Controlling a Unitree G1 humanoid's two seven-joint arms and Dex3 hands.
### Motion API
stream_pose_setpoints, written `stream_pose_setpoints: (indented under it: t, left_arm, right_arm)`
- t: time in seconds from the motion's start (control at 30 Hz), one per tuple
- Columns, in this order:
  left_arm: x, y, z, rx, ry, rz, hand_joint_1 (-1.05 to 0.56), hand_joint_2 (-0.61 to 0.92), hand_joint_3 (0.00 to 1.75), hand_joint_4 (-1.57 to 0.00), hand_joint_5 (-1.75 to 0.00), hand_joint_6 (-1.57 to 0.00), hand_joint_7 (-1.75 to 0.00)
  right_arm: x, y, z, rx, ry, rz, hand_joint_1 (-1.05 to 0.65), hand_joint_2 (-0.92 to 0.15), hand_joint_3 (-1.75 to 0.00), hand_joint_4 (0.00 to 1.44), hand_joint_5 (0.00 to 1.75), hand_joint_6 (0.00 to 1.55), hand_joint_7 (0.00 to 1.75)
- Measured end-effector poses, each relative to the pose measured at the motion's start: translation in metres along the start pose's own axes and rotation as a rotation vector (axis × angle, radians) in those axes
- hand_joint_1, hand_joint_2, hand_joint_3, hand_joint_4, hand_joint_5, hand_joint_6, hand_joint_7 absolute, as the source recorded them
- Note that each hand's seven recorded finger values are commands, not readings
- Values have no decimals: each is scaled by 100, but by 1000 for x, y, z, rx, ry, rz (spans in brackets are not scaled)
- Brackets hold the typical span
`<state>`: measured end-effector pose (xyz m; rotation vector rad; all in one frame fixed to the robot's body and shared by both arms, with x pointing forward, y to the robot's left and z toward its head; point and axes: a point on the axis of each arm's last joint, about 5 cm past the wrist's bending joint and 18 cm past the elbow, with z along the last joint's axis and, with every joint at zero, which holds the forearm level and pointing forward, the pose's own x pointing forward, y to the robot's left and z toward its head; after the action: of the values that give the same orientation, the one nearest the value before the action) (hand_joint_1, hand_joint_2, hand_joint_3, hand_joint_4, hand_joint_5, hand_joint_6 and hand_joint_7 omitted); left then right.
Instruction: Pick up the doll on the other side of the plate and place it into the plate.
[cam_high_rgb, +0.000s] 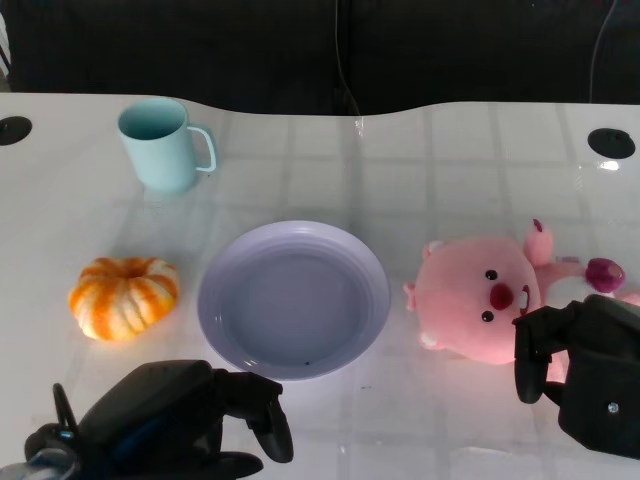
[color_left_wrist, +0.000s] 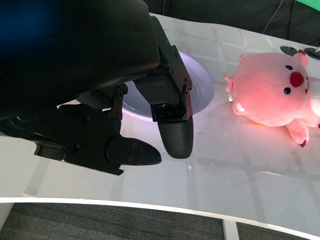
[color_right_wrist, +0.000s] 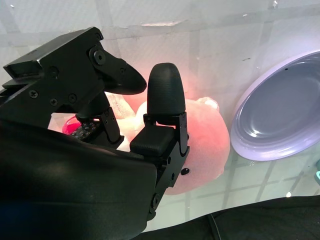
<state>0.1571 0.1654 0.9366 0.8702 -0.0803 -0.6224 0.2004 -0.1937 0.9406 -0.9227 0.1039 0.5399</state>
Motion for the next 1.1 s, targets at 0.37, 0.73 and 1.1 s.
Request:
stream_pose_setpoints:
  t: [0.37, 0.73, 1.1]
  left_arm:
    - [0, 0, 0, 2, -4, 0, -20, 92, 26, -70, -149, -82, -83]
    - [0, 0, 0, 2, -2, -2, -20, 92, 26, -69, -150, -82, -83]
    - [0, 0, -1, 6, -1, -4, -20, 92, 25, -69, -148, -82, -82]
  right_arm:
    - [0, 1, -1, -1, 3, 0, -11, -55, -103, 75, 167, 76, 135]
    - [0, 1, -1, -10, 12, -1, -11, -56, -101, 75, 166, 76, 133]
    - [0, -1, 0, -4, 4, -26, -7, -68, -66, 73, 129, 84, 73]
